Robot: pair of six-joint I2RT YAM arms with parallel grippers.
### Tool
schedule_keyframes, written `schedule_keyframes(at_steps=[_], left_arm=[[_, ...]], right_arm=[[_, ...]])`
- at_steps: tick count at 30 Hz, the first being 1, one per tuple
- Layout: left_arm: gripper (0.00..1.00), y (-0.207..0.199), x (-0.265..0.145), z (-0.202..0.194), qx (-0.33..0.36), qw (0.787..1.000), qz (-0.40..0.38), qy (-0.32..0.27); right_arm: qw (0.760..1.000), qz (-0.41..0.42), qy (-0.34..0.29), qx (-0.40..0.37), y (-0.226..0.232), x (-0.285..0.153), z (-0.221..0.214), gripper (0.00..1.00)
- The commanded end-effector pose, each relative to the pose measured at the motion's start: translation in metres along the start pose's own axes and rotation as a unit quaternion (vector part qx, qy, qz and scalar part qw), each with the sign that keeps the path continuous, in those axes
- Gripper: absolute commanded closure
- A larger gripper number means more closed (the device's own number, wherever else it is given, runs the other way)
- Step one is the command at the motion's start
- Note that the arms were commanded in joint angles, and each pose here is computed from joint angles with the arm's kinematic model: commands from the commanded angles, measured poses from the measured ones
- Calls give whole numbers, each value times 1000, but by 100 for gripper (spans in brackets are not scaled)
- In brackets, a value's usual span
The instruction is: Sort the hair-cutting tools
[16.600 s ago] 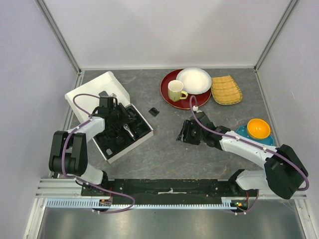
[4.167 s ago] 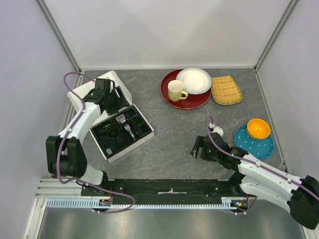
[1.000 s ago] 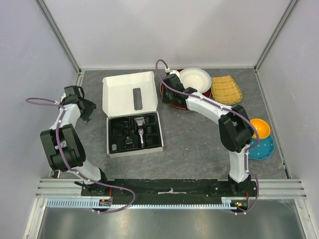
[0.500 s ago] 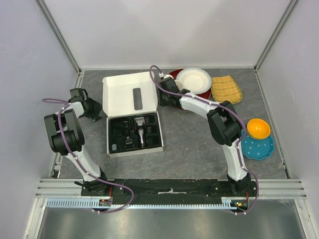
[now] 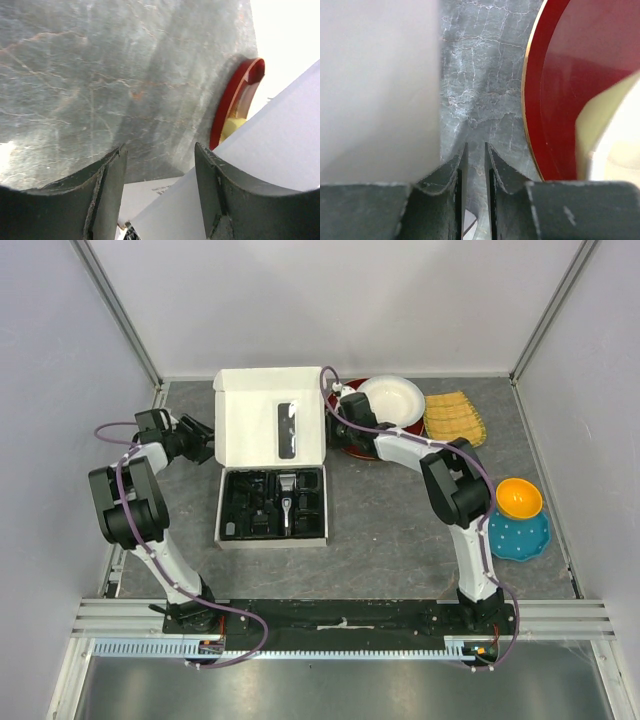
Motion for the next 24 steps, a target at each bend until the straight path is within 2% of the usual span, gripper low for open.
schedule_keyframes(at_steps=[1, 9, 18, 24], left_arm=[[37, -53, -27, 3, 34, 994, -106, 1], [37, -59, -43, 5, 34, 995, -84, -37], [38, -63, -64, -8, 43, 996, -71, -39], [38, -61, -81, -21, 57, 996, -46, -41]], right_arm=[[995, 81, -60, 2, 38, -32, 36, 73], [990, 121, -72, 7, 56, -61, 42, 71], [983, 165, -77, 18, 75, -101, 40, 70], [986, 154, -66, 11, 81, -124, 25, 70]])
Point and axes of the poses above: each gripper's point midway between its finger pads, its own x axis out along the fingers, its own y axis along the line the jaws close on, z = x × y, the point moved 4 cm from there along -x, back along the fingers, and after that the axes turned 6 degrees about x, right-handed, at the moved point
